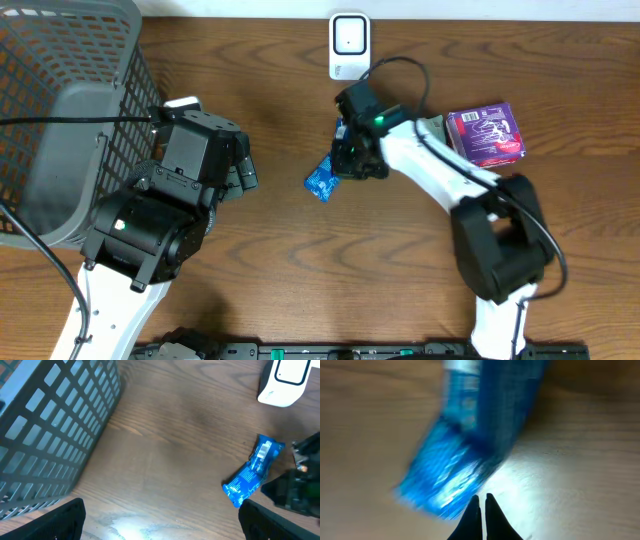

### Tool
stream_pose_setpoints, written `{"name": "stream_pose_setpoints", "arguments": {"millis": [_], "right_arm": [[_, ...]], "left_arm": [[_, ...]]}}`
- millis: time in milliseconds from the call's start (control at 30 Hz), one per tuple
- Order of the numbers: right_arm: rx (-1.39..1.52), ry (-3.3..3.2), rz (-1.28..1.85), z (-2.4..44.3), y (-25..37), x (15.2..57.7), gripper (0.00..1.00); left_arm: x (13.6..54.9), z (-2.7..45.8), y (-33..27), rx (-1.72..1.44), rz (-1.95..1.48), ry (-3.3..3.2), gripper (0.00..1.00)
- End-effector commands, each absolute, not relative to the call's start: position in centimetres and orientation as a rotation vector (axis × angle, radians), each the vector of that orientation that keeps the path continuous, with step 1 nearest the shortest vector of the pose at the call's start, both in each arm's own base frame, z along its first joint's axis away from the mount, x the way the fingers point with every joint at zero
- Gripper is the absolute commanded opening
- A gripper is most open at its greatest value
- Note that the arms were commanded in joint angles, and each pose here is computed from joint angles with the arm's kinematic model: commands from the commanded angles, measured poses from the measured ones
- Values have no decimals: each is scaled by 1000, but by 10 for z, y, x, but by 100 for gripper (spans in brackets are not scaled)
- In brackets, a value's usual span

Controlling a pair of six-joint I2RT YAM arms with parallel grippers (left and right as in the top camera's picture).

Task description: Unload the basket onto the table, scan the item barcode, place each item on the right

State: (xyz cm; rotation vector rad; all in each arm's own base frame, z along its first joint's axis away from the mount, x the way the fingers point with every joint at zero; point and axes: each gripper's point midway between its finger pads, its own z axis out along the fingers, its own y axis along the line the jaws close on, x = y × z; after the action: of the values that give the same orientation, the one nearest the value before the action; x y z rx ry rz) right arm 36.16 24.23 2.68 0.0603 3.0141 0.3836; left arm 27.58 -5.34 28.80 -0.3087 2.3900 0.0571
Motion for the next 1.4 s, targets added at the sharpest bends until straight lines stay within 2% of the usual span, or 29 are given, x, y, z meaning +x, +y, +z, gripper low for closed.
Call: {"name": "stream_pose_setpoints", "arguments": {"millis": [0, 200, 700, 767, 933, 1167, 1367], "right_arm": [[158, 2982, 107, 3, 214, 373, 1], [150, 2992, 111, -15, 217, 376, 4], [-37, 2777, 338, -11, 259, 427, 6], [-41, 2783, 366, -11, 261, 425, 2], [-95, 2739, 470, 20, 270, 430, 4], [-89, 2660, 509, 99, 261, 425, 8], [-155, 2711, 546, 100, 277, 400, 2]], "left_arm": [[276, 290, -50, -308, 74, 2384, 98], [276, 290, -50, -308, 74, 2384, 98], [276, 290, -50, -308, 74, 2384, 98], [276, 290, -50, -308, 74, 2384, 98], [276, 290, -50, -308, 74, 2384, 98], [276, 290, -50, -308, 74, 2384, 98], [276, 290, -50, -308, 74, 2384, 98]]}}
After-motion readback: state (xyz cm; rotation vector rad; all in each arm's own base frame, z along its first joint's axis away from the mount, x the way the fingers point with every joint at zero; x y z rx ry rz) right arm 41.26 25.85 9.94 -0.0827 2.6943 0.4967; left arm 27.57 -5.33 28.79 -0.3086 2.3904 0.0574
